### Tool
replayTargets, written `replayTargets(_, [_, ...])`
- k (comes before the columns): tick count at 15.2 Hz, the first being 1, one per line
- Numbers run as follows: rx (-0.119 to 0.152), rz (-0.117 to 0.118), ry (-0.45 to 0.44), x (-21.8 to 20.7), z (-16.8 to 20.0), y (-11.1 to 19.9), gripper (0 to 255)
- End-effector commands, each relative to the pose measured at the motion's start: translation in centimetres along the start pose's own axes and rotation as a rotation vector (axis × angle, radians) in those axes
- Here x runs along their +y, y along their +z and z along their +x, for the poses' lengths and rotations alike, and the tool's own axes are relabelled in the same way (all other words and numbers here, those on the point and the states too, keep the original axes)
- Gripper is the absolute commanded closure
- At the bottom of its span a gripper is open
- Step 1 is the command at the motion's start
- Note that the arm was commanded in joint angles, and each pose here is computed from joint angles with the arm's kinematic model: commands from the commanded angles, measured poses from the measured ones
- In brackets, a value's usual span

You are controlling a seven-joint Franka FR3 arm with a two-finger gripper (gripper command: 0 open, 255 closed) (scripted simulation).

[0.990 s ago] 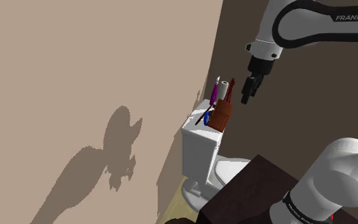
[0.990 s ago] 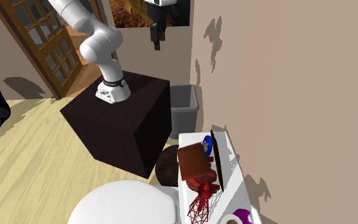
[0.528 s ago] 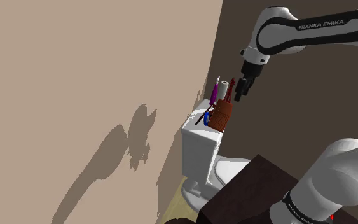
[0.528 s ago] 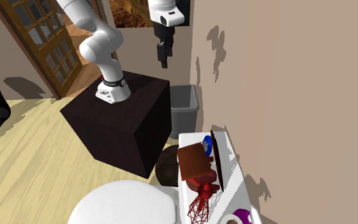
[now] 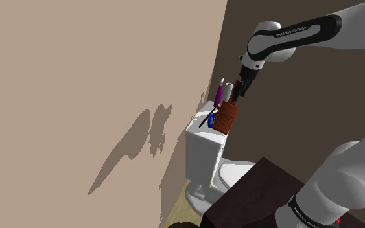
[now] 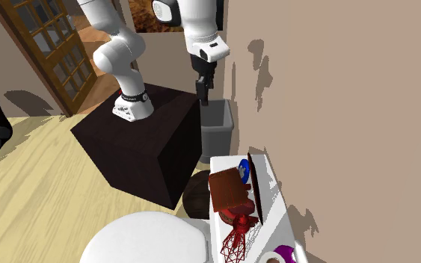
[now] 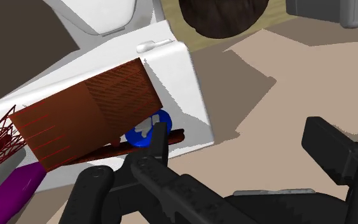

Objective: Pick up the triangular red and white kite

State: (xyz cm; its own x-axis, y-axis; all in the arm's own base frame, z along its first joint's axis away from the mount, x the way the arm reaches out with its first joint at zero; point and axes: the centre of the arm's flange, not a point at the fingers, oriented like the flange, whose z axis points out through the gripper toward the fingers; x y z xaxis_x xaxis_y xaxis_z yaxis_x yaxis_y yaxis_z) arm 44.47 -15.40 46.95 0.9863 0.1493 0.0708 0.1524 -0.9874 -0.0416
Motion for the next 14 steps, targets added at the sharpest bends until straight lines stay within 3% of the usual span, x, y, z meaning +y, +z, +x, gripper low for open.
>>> replayTargets(1, [0.01,0.004,0.003,2.2,1.1,1.3,0])
replayTargets(14, [0.07,0.042,0.025,15.8,8.7,8.5,0])
